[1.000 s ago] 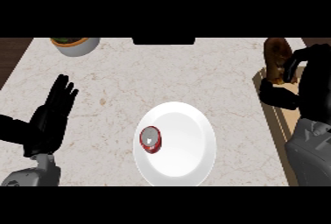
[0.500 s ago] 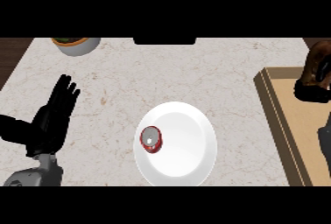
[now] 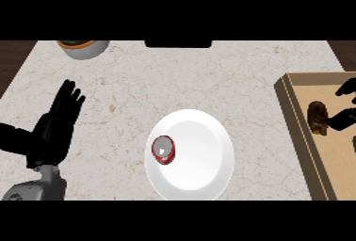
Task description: Pick the sweet potato from the plate and place it in the cardboard box
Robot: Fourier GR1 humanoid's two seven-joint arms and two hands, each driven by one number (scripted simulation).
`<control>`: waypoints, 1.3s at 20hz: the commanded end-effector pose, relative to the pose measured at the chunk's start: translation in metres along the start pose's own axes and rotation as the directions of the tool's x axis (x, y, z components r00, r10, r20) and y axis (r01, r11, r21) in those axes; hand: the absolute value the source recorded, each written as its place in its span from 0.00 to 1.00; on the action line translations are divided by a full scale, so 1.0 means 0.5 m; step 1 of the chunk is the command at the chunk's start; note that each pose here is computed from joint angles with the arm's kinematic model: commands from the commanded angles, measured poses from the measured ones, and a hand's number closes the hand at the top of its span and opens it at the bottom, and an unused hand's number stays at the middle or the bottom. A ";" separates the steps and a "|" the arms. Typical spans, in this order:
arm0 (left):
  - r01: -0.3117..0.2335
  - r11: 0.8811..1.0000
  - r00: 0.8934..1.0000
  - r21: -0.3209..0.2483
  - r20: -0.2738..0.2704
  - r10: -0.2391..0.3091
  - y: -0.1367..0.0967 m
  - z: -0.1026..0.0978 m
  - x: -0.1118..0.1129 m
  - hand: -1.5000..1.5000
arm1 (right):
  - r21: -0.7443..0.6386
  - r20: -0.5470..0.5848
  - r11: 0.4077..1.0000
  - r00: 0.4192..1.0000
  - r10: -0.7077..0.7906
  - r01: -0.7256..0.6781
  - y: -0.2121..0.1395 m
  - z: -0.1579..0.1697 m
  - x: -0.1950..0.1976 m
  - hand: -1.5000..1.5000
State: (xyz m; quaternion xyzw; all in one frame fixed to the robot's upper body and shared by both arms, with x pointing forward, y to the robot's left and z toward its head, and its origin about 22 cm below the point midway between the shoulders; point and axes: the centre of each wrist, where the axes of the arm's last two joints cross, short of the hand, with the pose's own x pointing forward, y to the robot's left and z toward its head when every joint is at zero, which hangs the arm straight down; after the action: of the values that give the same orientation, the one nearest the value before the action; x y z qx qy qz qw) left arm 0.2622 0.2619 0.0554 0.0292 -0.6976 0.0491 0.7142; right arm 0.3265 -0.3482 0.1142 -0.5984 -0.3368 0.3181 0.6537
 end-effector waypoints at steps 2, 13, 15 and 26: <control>0.007 1.000 1.000 -0.004 -0.015 -0.007 -0.003 -0.013 0.008 0.50 | -0.031 0.038 0.991 0.991 -0.131 0.132 -0.002 -0.057 -0.036 0.00; -0.019 1.000 1.000 0.010 -0.001 0.019 -0.005 0.003 -0.013 0.50 | -0.316 0.291 0.706 0.773 -0.563 0.633 -0.032 -0.021 -0.040 0.00; 0.002 1.000 1.000 0.010 -0.008 -0.002 -0.004 0.003 -0.002 0.50 | -0.292 0.275 0.602 0.668 -0.692 0.744 -0.061 -0.013 -0.024 0.00; 0.001 1.000 1.000 0.017 0.004 -0.001 0.012 -0.035 -0.009 0.50 | -0.293 0.327 0.235 0.328 -0.886 0.927 -0.072 0.015 -0.188 0.00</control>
State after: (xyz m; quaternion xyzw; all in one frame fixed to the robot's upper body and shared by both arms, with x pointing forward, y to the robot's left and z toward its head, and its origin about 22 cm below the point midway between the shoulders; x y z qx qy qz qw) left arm 0.2663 0.2653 0.0540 0.0358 -0.6969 0.0556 0.7141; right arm 0.2852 -0.4099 0.1459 -0.4175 -0.6997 -0.1320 0.5645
